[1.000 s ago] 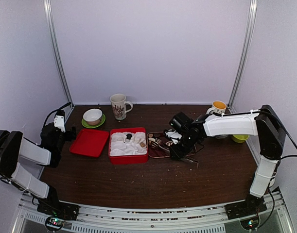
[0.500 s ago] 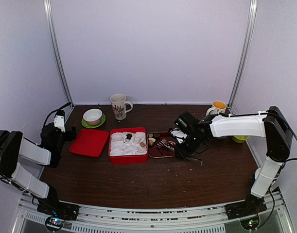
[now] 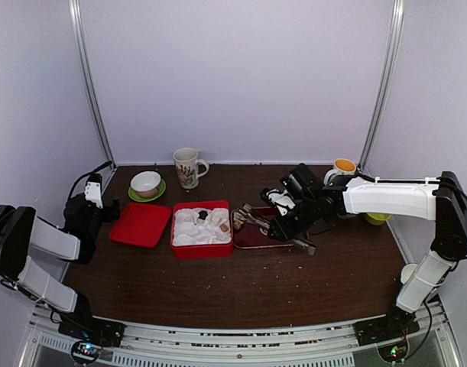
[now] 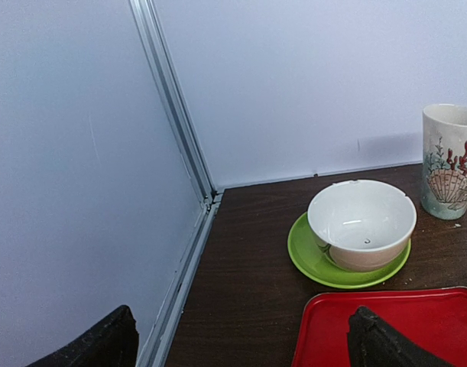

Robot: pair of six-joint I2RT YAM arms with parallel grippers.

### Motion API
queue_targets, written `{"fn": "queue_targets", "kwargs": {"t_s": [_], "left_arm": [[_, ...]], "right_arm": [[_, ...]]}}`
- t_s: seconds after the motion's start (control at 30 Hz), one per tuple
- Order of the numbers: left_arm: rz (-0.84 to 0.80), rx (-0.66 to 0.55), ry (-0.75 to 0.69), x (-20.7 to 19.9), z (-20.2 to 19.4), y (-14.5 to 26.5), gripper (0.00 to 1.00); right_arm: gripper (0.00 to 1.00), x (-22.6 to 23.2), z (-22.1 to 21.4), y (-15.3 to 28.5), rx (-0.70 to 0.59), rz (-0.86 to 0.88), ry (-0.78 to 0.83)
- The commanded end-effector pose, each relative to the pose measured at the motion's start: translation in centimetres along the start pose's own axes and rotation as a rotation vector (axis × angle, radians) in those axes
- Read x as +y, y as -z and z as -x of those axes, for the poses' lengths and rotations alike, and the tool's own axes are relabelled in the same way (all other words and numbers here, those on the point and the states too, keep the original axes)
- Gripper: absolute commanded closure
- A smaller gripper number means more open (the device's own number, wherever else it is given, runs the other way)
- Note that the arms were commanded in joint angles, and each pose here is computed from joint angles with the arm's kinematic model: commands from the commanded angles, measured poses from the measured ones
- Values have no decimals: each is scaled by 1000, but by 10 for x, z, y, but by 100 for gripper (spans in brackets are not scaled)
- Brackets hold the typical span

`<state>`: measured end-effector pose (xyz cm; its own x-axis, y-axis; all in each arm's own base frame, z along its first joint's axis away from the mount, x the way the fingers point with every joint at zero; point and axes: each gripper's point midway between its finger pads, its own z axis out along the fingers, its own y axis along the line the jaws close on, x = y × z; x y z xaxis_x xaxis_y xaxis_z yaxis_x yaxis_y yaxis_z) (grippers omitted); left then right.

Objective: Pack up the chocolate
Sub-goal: Place the fake chocolate in the empty pocket of the box.

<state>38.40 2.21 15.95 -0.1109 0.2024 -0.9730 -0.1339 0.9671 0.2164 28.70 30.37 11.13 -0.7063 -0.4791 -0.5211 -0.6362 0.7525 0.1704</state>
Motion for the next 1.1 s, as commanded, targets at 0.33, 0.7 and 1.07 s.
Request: {"fn": "queue_targets", "kwargs": {"t_s": [0.33, 0.7, 1.07], "left_arm": [[4, -31, 1, 3, 7, 0, 2], [4, -32, 1, 3, 8, 0, 2], [4, -31, 1, 3, 7, 0, 2]], "right_arm": [[68, 67, 56, -24, -79, 145, 106], [68, 72, 57, -59, -39, 95, 158], [60, 75, 52, -69, -15, 89, 172]]}}
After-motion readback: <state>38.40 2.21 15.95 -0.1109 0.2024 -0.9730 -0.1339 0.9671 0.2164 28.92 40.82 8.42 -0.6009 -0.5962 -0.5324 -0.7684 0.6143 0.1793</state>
